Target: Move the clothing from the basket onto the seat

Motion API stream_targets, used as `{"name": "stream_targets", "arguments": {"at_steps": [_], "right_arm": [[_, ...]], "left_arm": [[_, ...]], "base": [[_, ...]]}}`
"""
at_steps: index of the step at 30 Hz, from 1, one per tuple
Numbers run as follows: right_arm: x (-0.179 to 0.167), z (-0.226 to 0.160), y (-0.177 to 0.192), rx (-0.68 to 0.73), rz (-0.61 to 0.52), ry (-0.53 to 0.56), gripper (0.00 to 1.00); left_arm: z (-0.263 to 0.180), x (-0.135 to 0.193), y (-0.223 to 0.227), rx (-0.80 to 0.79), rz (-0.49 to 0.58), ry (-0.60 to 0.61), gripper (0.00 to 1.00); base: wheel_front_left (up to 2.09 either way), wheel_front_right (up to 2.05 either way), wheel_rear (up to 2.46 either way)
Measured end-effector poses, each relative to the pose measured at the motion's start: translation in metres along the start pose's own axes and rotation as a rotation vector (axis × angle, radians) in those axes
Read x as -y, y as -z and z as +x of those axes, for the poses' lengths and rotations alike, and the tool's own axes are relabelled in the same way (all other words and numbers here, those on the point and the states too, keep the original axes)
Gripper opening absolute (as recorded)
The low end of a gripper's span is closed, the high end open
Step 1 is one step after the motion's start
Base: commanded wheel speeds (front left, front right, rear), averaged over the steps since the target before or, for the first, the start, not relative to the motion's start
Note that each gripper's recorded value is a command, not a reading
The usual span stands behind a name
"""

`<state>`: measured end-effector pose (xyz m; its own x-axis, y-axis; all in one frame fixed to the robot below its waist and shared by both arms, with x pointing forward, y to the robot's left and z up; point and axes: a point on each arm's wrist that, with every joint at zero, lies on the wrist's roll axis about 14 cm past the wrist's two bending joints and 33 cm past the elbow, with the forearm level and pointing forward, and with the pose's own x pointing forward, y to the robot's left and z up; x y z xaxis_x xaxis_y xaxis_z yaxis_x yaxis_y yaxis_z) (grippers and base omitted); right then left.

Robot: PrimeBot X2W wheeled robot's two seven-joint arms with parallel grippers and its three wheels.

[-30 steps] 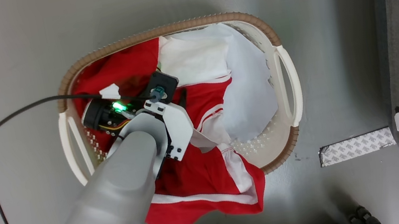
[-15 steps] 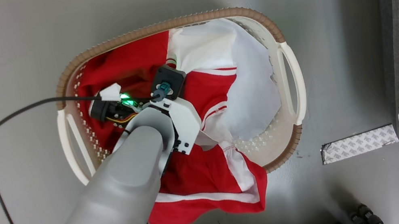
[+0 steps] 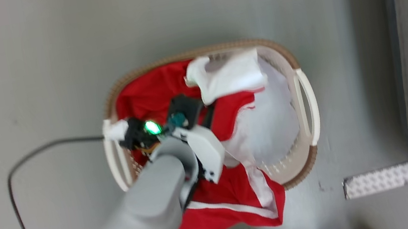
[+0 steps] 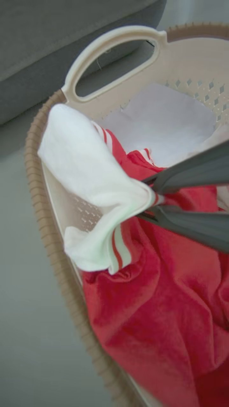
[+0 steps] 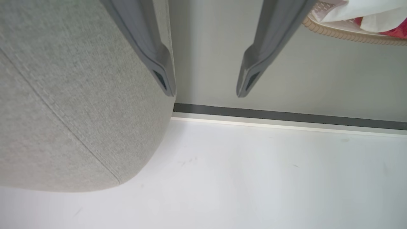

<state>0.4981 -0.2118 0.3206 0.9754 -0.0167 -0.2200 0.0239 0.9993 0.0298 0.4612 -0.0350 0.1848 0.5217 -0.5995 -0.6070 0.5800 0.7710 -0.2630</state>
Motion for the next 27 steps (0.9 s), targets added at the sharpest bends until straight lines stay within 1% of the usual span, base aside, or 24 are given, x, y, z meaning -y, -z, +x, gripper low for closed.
{"name": "stream_targets", "arguments": {"at_steps": [4, 8, 13, 16, 22, 27], "right_arm": [[-0.005, -0.013, -0.019, 0.020, 0.017, -0.008, 1.00], [-0.011, -0.030, -0.040, 0.045, 0.035, -0.019, 1.00], [-0.017, -0.053, -0.069, 0.093, 0.055, -0.032, 1.00], [-0.017, -0.069, -0.083, 0.117, 0.060, -0.032, 1.00], [-0.019, -0.099, -0.107, 0.167, 0.064, -0.040, 1.00], [-0.031, -0.121, -0.120, 0.200, 0.071, -0.078, 1.00]], "left_arm": [[-0.025, 0.006, -0.029, 0.070, -0.027, -0.032, 0.00], [-0.056, 0.011, -0.066, 0.179, -0.060, -0.078, 0.00], [-0.103, 0.009, -0.091, 0.278, -0.059, -0.147, 0.00], [-0.129, 0.015, -0.106, 0.342, -0.066, -0.172, 0.00], [-0.177, 0.027, -0.135, 0.470, -0.061, -0.209, 0.00], [-0.214, 0.030, -0.148, 0.545, -0.040, -0.248, 0.00]], "base": [[0.00, 0.00, 0.00], [0.00, 0.00, 0.00], [0.00, 0.00, 0.00], [0.00, 0.00, 0.00], [0.00, 0.00, 0.00], [0.00, 0.00, 0.00]]}}
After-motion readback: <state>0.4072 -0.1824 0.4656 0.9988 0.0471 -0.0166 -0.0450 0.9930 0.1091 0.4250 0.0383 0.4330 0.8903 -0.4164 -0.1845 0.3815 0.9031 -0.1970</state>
